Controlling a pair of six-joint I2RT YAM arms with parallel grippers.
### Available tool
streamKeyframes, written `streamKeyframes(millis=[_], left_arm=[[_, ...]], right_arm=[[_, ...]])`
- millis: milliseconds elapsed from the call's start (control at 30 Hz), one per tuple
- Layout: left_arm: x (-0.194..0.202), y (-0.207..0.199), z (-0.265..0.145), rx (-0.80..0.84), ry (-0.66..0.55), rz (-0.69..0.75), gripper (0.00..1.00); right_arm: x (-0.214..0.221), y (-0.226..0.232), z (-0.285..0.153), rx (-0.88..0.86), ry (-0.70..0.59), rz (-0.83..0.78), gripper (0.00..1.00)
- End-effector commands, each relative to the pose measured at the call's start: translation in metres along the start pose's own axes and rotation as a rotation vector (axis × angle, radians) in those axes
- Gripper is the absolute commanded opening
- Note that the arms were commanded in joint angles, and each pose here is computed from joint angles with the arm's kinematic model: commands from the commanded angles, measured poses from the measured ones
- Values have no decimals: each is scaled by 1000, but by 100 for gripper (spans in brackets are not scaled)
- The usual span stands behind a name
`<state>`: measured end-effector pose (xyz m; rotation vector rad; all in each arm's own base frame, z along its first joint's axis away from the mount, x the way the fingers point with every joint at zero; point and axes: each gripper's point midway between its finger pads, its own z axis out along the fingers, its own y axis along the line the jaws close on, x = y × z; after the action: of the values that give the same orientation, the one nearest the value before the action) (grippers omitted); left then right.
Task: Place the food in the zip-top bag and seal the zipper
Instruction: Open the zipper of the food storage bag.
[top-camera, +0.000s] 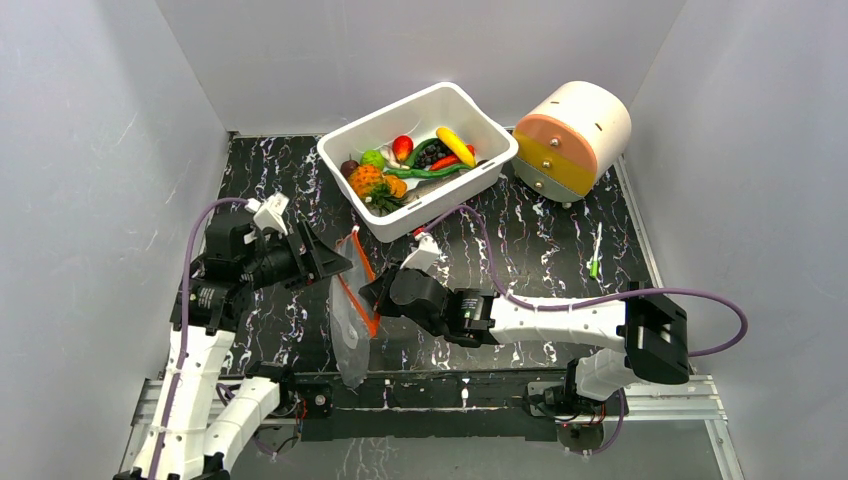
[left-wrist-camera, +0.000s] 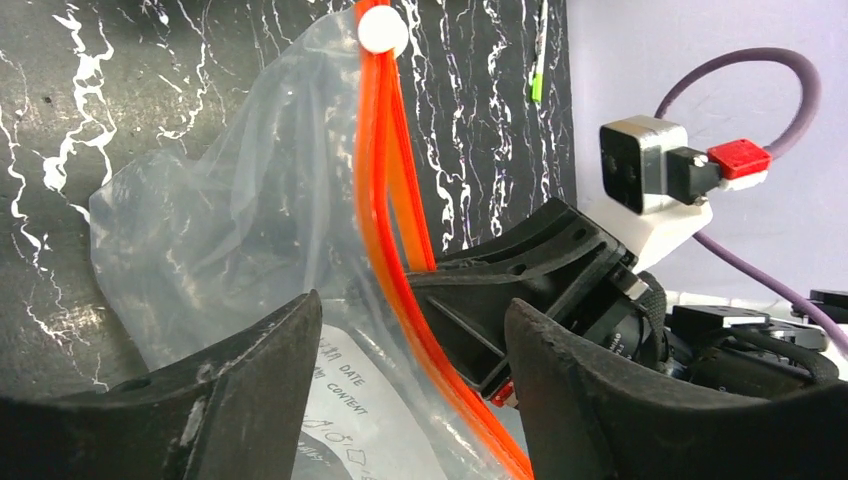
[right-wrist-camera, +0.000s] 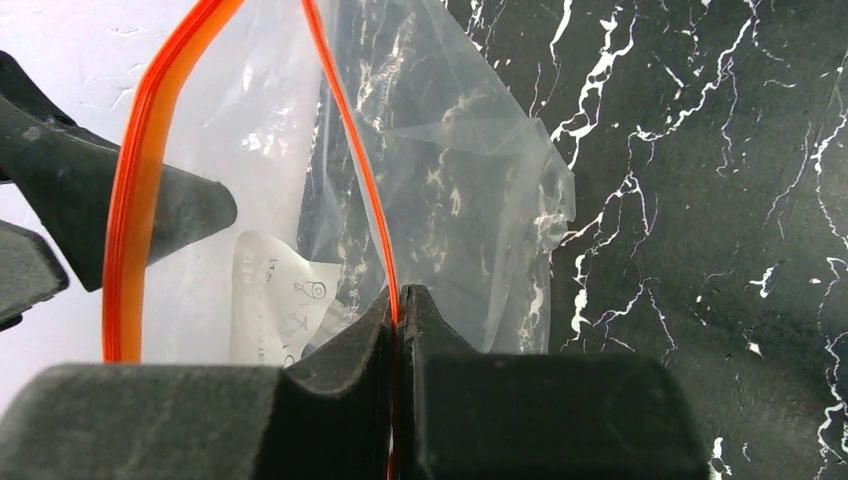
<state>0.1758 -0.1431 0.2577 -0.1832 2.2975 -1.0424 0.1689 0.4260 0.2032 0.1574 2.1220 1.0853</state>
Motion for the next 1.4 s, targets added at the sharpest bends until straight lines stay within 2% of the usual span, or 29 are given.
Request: streamKeyframes(millis=[0,67,200,267,367,467,500,667,767,967,1167,1233,1367], left_arm=[[6,5,2,-28,52,-19,67],[9,14,4,-74,80,-25,67],[-6,30,-1,-177,-9,21,65],[-14,30,-2,-193,-34,46,61],[-23,28,-1,-205,-31,64,42],[-33,25,-3,-216,-41,97,6],[-37,22,-5,-215,-55,115,0],[-65,14,-12,-241,-127,200,0],[-86,23,-23,-356,-178,233,0],[-96,34,-21,-420,-160,293,0],[-69,37,2,-316,-84,253,0],[-62,35,8,-271,-79,232,0],[-51,40,15,-242,-86,194,0]], right_arm=[[-25,24,-2,-53,-84,7,0],[-25,26,-2,-59,-80,2,0],[-29,28,-3,-57,-94,-14,0],[-32,29,-5,-61,-101,-22,0],[-34,26,-4,-48,-105,-48,0],[-40,18,-4,-21,-119,-68,0],[-42,15,-4,-21,-123,-67,0],[-46,14,2,-49,-116,-49,0],[-43,6,7,-33,-107,-55,0],[-20,-12,19,-19,-43,-62,0],[-16,-27,22,26,-1,-100,16],[-20,-25,21,15,3,-152,23],[-19,-33,17,28,29,-280,29]])
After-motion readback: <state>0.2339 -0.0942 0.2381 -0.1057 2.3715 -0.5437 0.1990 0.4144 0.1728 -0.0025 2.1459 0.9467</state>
